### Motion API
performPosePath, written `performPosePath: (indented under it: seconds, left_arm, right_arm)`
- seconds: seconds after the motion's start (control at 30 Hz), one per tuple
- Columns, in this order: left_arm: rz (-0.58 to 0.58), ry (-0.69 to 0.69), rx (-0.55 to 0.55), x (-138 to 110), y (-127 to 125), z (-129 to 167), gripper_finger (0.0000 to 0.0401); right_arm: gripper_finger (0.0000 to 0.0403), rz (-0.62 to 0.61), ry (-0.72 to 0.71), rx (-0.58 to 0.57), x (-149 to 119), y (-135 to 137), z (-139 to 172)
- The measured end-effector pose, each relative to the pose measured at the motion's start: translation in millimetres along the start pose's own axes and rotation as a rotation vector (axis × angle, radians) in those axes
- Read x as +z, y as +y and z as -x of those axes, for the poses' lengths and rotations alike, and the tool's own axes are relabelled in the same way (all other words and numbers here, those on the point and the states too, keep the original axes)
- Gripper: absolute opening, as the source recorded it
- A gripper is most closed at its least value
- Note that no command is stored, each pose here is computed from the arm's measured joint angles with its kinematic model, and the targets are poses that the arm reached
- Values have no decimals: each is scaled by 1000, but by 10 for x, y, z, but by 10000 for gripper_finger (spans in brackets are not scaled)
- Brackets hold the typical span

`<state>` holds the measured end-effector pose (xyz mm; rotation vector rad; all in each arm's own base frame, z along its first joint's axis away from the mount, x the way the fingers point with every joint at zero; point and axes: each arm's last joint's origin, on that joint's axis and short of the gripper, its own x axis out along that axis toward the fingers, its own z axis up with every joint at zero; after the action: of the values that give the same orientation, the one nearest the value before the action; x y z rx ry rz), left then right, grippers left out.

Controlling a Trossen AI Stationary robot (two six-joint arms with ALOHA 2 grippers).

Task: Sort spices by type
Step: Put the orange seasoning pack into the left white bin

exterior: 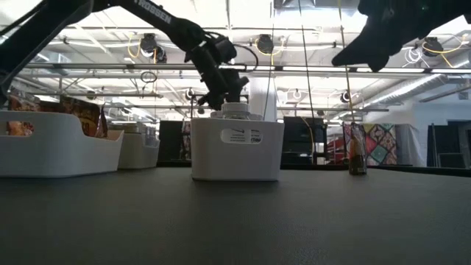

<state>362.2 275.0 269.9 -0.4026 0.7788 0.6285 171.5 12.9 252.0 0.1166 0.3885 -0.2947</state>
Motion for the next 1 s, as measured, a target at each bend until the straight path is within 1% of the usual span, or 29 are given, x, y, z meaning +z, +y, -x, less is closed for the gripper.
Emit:
performPosePath:
  seconds: [0.13, 0.27, 0.47, 0.57, 0.63, 0.77, 0.87, 1.0]
  left_arm:
    - [5, 69, 11, -93, 28, -165, 224]
    - [22, 99, -49, -140, 38, -290, 224]
    - [15, 140, -52, -222, 20, -449, 224]
    - [13, 139, -51, -220, 25, -443, 222]
    - [13, 136, -50, -214, 25, -435, 213]
    - [13, 155, -47, -234, 27, -439, 168]
    - [14, 180, -44, -258, 27, -432, 122]
    - [13, 198, -42, -275, 22, -429, 52]
  right_arm:
    - [0, 7, 17, -1, -17, 10, -31]
    - [0, 10, 27, -3, -28, 14, -46]
    - [0, -12, 41, -6, -42, 12, -49]
    - [0, -13, 41, -6, -41, 12, -49]
    - [0, -13, 41, -6, -41, 12, -49]
    - [0, -15, 37, -6, -38, 12, -49]
    - [0, -16, 37, -6, -38, 12, -49]
    - [0, -22, 37, -6, -38, 12, -49]
